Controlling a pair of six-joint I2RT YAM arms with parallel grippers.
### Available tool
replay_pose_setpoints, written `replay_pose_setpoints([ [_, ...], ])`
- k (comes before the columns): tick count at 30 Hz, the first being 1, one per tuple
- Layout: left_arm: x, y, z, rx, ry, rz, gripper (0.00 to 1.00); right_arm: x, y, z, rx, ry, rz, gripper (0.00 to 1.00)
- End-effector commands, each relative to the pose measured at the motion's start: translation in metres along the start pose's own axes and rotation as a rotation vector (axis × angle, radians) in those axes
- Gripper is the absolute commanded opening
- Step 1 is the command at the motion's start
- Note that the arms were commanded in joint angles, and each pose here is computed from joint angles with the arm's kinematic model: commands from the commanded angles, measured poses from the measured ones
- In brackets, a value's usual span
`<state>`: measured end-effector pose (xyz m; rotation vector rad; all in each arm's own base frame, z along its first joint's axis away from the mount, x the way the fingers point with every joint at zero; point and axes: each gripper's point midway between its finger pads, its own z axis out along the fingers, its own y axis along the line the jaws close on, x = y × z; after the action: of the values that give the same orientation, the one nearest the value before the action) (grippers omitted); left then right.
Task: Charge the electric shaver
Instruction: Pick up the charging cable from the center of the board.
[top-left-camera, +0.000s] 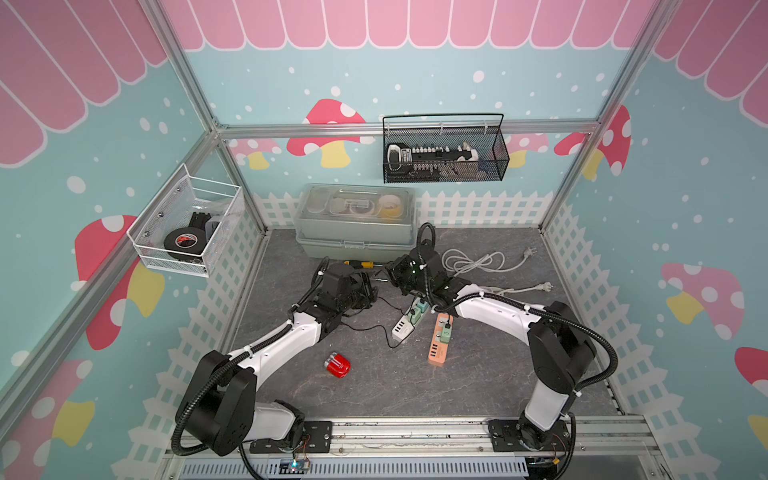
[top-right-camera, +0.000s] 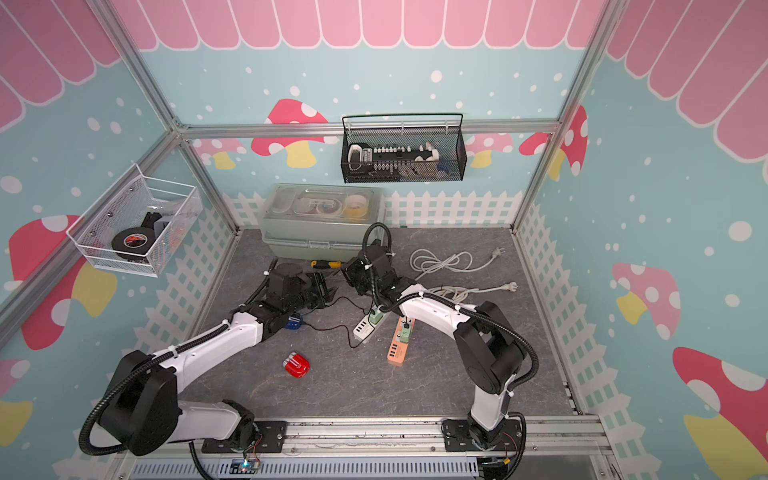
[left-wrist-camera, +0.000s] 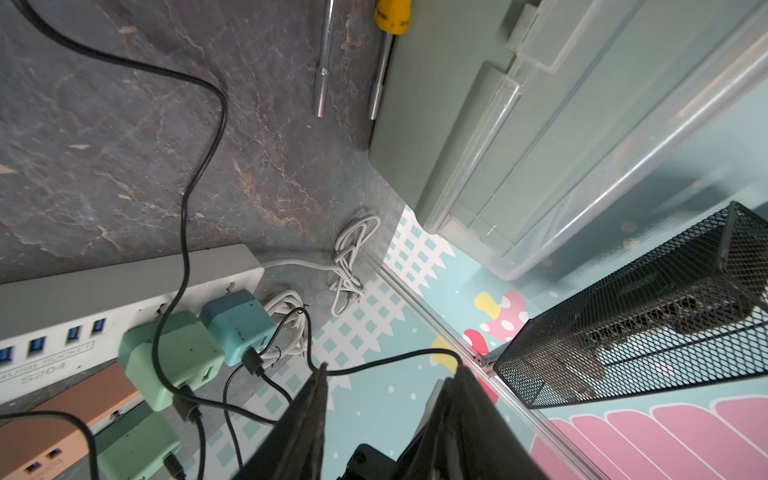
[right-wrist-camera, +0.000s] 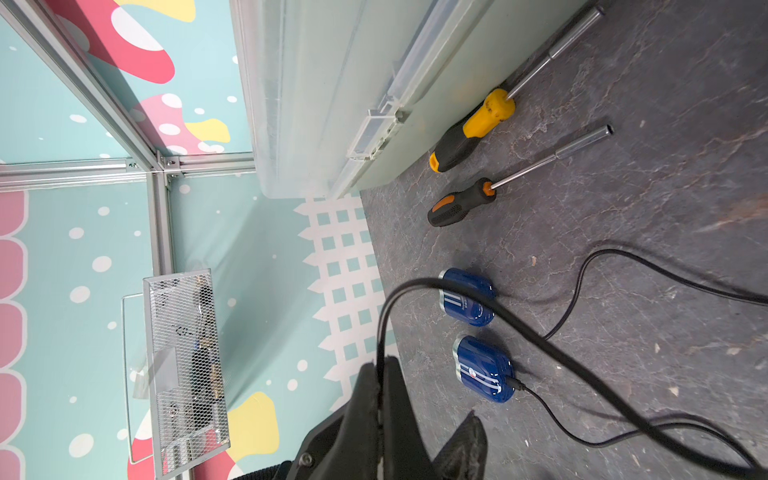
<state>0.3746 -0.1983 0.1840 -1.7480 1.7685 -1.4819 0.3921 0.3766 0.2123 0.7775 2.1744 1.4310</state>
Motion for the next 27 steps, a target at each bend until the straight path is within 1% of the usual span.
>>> replay_pose_setpoints([
  [1, 0.0009, -0.0201, -0.0101, 0.062, 0.001, -0.404, 0.45, 0.0012, 0.0057, -0.0045, -0.026, -0.005, 0.003, 0.00],
  [2, 0.0004, -0.0208, -0.0101, 0.063, 0.006, -0.403, 0.45, 0.0012, 0.0054, -0.0044, -0.026, -0.005, 0.003, 0.00],
  [5, 0.0017, -0.0195, -0.0078, 0.057, 0.017, -0.401, 0.37, 0.0011, 0.0054, -0.0034, -0.026, -0.005, 0.004, 0.00],
  [7, 0.0022, -0.0193, -0.0069, 0.056, 0.021, -0.400, 0.35, 0.0016, 0.0067, -0.0027, -0.028, -0.002, 0.003, 0.00],
  [9, 0.0019, -0.0192, -0.0056, 0.059, 0.023, -0.402, 0.30, 0.0020, 0.0071, -0.0024, -0.028, 0.000, 0.003, 0.00],
  [19, 0.0068, -0.0242, -0.0023, 0.058, 0.040, -0.388, 0.28, 0.0032, 0.0042, -0.0018, -0.019, 0.004, 0.000, 0.00],
  [22, 0.0077, -0.0249, -0.0015, 0.060, 0.045, -0.387, 0.27, 0.0040, 0.0044, -0.0005, -0.020, 0.009, 0.000, 0.00],
  [24, 0.0065, -0.0246, -0.0014, 0.062, 0.041, -0.387, 0.23, 0.0046, 0.0038, -0.0005, -0.019, 0.012, -0.002, 0.00],
  [27, 0.0077, -0.0250, -0.0008, 0.060, 0.045, -0.383, 0.23, 0.0057, 0.0031, 0.0000, -0.017, 0.016, -0.002, 0.00],
])
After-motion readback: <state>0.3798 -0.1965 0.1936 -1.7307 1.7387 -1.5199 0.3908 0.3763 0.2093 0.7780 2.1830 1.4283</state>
